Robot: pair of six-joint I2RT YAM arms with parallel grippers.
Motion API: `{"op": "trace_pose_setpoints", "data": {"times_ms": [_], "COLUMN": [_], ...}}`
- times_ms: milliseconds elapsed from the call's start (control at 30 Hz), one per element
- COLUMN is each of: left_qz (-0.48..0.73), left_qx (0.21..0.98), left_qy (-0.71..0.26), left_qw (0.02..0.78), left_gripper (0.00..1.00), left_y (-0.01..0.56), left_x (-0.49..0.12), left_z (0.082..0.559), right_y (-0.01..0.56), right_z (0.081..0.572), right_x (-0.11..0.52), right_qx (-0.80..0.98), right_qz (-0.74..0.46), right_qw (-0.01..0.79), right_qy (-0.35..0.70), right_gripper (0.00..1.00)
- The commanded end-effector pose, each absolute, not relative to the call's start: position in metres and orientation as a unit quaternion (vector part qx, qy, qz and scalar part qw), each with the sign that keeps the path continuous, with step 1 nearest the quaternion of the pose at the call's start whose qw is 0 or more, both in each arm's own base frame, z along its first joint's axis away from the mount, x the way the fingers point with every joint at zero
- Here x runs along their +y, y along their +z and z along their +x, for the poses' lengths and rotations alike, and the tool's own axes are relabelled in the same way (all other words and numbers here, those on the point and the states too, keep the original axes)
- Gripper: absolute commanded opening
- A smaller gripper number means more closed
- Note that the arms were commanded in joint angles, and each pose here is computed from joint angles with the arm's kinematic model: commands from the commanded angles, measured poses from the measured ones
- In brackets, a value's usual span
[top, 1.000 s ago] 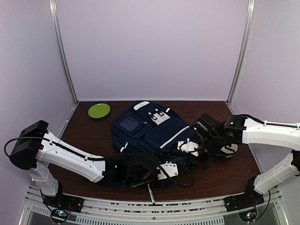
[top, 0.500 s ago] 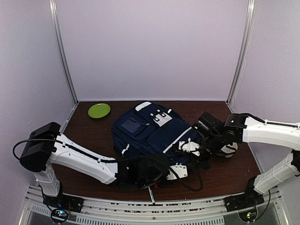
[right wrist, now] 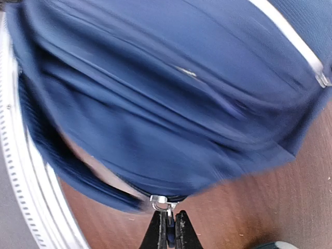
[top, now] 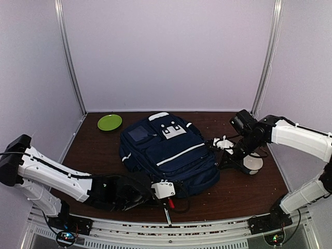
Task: Pack the student bag
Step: Zip the student bag into the largest pocket of the bag.
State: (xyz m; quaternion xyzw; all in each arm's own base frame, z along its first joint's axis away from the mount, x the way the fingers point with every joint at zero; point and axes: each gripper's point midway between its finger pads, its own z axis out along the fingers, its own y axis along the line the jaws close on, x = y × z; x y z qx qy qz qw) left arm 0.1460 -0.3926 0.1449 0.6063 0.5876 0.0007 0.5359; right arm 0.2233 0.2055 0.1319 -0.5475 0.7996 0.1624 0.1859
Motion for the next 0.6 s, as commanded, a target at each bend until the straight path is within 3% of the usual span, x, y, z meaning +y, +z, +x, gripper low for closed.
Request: {"op": "trace_pose_setpoints", "data": {"times_ms": [0,167,367,433,467,567], "left_qz": [0.546,0.465,0.407,0.402,0.415,0.439], "left_qx": [0.635,0.69,0.724,0.738,0.739,0.72], "left_qy": [0.138,0.155,0.159,0.162,0.158,0.11], "left_qw": [0.528,0.532,0.533,0.517,0.507,0.526], "left_gripper": [0.0,0.0,0.0,0.31,0.4,0.53], "left_y": [0.131,0.134,0.147,0.141,0.137,0.152], "left_x": [-0.317,-0.267,-0.245,-0.241,-0.243,-0.262], "left_z": [0.182,0.221,0.244,0.245,0.242,0.222], "right_y": [0.125,0.125,0.131,0.137,0.139,0.149], "right_z": [0.292,0.333,0.312,0.3,0.293,0.269], "right_x": [0.16,0.151,0.16,0.163,0.164,0.176], "right_qx": [0.845,0.864,0.861,0.857,0.854,0.836], "right_qz": [-0.494,-0.453,-0.448,-0.45,-0.452,-0.472], "right_qw": [0.192,0.208,0.211,0.216,0.219,0.231], "right_qy": [0.07,0.066,0.113,0.129,0.137,0.155], "right_gripper": [0.0,0.0,0.0,0.0,0.0,0.0]}}
